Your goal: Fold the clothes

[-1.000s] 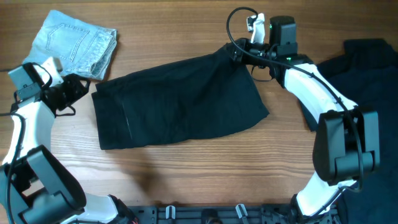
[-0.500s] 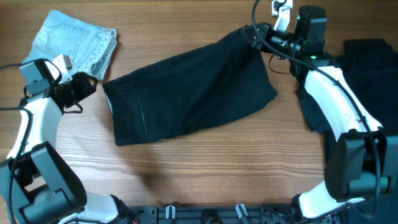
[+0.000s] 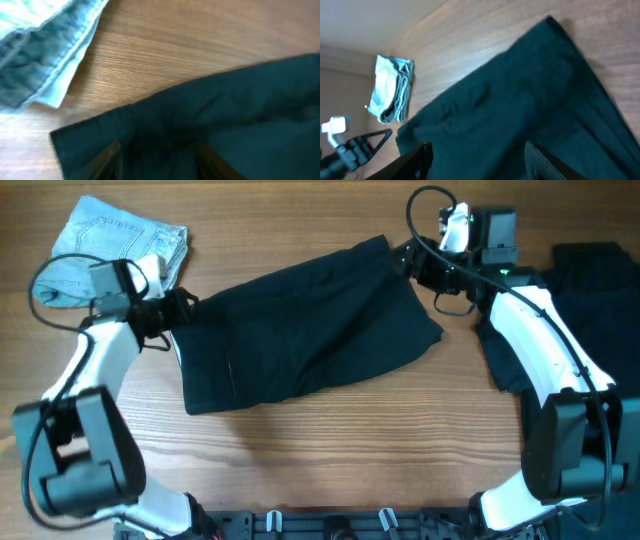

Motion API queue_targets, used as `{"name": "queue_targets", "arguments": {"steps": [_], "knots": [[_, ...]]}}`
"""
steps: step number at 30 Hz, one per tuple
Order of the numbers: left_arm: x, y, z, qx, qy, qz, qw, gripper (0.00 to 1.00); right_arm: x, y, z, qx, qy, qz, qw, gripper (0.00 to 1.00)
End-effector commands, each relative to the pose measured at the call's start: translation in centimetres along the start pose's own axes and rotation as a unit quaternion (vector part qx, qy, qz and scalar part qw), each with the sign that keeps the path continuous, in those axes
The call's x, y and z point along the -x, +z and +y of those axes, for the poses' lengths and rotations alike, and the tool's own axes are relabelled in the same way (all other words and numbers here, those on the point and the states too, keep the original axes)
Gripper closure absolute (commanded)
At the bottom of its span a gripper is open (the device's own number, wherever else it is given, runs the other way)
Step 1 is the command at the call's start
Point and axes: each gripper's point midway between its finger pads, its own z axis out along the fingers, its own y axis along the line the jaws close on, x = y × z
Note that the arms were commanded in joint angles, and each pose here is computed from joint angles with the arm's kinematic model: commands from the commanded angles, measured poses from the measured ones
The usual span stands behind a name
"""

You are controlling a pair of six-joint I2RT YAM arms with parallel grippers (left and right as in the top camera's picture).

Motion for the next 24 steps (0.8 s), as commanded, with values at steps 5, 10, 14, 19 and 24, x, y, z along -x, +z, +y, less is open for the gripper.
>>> {"name": "queue_targets", "arguments": {"steps": [5, 10, 14, 19, 24], "knots": [[0.1, 2.4, 1.6, 0.020, 0.012, -0.005, 1.000, 0.54, 0.2, -0.4, 0.0, -0.007, -0.008, -0.002, 1.000, 0.36], [-0.7, 2.2, 3.4, 0.069, 0.005, 0.010, 0.998, 0.59, 0.2, -0.4, 0.0, -0.007, -0.007, -0.002, 1.000, 0.37], [-1.4, 2.1, 3.8, 0.077, -0.003, 0.025, 0.997, 0.67, 0.2, -0.4, 0.0, -0.007, -0.007, -0.002, 1.000, 0.37], [-2.1, 2.0, 3.4, 0.064, -0.009, 0.038, 0.997, 0.96, 0.2, -0.4, 0.0, -0.007, -0.007, -0.002, 1.000, 0.39], [1.5, -1.5, 2.4, 0.064, -0.015, -0.013, 0.998, 0.96, 0.1, -0.4, 0.0, -0.008, -0.006, -0.001, 1.000, 0.41]]}}
